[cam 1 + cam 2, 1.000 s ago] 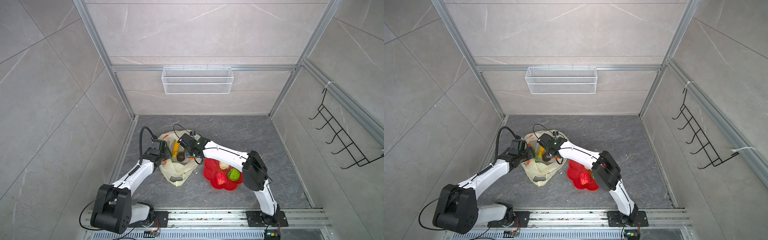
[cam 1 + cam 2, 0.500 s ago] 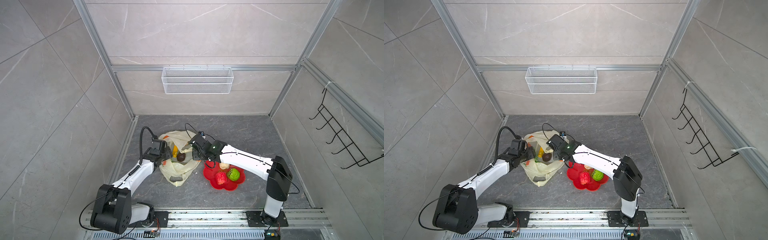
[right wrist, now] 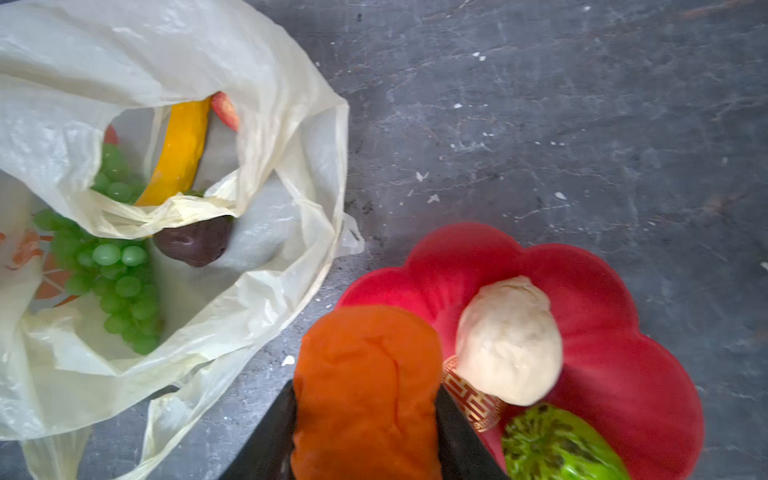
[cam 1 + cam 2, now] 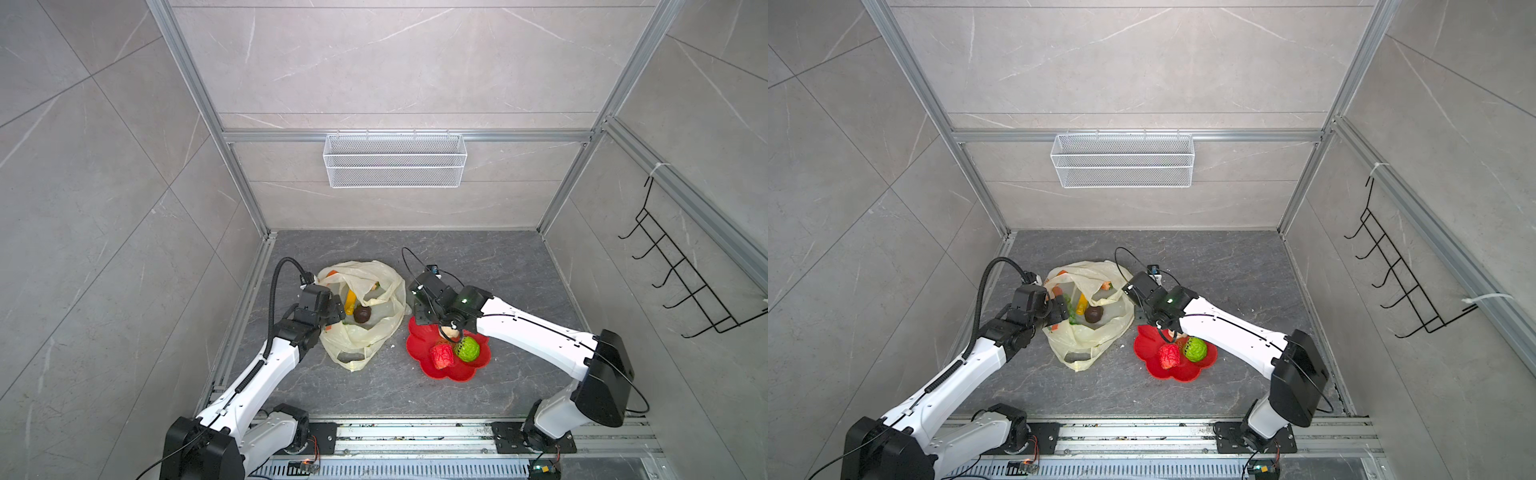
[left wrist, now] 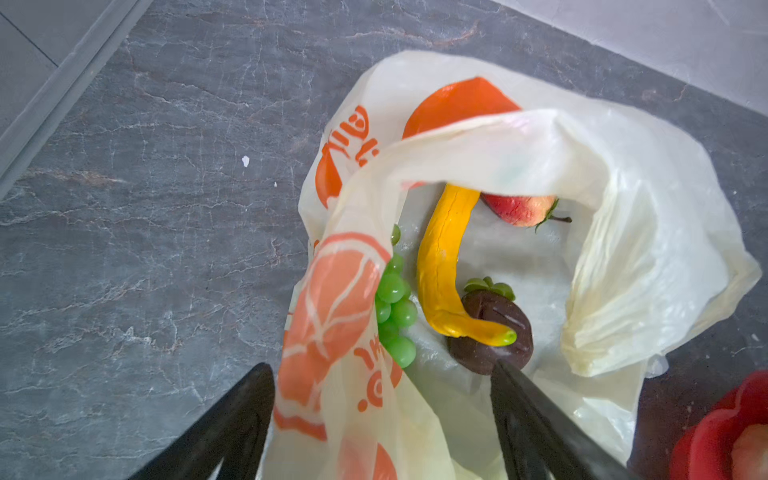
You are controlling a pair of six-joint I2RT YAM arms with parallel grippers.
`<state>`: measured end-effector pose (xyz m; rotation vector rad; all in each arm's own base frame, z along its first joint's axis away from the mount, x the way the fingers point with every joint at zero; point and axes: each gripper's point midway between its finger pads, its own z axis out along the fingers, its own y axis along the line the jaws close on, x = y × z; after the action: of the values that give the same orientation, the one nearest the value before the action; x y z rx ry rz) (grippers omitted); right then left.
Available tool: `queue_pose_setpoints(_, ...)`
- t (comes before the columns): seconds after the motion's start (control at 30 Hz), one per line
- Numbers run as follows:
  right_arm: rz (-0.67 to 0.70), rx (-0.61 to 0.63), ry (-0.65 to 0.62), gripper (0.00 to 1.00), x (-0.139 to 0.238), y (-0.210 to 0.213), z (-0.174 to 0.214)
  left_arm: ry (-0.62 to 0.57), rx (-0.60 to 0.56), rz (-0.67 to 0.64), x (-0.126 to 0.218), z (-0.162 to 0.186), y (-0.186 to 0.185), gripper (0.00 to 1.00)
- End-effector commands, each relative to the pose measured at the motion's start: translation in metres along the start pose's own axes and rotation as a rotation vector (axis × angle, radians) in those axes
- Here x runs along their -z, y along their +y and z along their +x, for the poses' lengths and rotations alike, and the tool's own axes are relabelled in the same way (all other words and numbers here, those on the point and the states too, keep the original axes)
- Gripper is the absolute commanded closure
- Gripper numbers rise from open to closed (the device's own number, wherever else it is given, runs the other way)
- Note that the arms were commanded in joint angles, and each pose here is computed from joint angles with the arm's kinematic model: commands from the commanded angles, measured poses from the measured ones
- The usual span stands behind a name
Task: Take the fake fruits out of the plastic bag
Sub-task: 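Lift the orange out of the bag and carry it over the red plate, then lower the orange onto the plate and open the right gripper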
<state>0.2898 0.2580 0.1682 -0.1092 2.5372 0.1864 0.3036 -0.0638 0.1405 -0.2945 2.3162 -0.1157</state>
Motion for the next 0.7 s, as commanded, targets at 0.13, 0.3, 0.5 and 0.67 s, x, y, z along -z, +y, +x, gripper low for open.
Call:
queue_pose_setpoints(0.13,0.082,-0.027,0.052,0.54,-0.006,-0.041,0.029,-0.017,-0.058,-0.01,-0.005,0.02,0.012,0.16)
queue_pose_setpoints(0.3,0.103,-0.051,0.066,0.54,-0.009,-0.056,0.034,-0.021,-0.065,0.003,-0.009,0.023,0.01,0.16)
queue_pose_setpoints(0.5,0.045,-0.076,0.087,0.54,-0.016,-0.048,0.036,-0.02,-0.068,0.008,-0.012,0.024,0.009,0.17)
queue_pose_setpoints(0.67,0.003,-0.094,0.094,0.54,-0.023,-0.034,0.031,-0.026,-0.066,0.007,-0.013,0.024,0.01,0.17)
